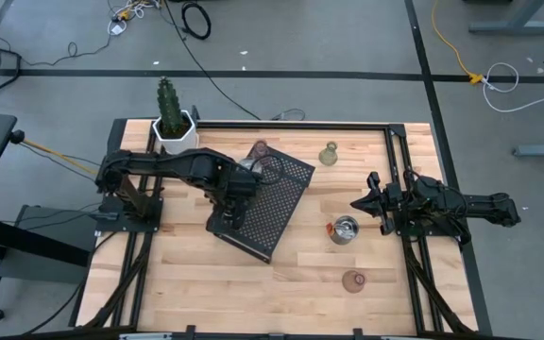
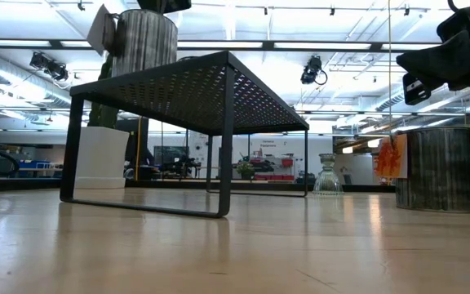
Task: Pick & Place candle stick holders
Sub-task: Adjust the silver scented candle on the shelf
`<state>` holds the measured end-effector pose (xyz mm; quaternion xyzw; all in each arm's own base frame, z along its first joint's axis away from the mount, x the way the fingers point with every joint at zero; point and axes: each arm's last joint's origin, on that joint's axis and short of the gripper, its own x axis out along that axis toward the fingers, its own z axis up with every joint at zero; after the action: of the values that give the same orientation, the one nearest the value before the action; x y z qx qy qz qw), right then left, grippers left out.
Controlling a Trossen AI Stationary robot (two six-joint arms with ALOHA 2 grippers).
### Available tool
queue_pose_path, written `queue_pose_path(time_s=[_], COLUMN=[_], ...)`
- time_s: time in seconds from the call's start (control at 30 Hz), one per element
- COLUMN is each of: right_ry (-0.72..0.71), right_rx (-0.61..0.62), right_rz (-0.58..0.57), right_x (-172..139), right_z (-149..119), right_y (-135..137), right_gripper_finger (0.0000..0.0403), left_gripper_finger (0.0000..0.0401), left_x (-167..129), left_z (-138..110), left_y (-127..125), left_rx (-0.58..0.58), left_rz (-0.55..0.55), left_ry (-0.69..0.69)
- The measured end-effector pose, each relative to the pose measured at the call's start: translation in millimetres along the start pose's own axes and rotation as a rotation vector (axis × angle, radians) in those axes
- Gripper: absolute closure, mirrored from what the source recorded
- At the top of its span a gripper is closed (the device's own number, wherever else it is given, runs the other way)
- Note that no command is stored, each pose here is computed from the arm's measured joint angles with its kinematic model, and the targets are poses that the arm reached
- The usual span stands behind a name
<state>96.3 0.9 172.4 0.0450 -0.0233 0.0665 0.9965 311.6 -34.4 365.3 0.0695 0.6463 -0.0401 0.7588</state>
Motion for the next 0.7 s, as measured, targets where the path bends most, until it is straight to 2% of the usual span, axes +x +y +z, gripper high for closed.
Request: queue_pose_path(time_s=[0.7], right_ry=[0.0], right_rx=[0.0], right_rz=[0.0], right_x=[0.0], right_z=[0.1], right_y=[0.0], right_gripper_finger=[0.0391], left_gripper_finger=[0.0401], left_x=[-5.7], left_z=[-4.8], left_y=[0.1], left_rx=[0.026], left_rz=[0.002], left_ry=[-0.013])
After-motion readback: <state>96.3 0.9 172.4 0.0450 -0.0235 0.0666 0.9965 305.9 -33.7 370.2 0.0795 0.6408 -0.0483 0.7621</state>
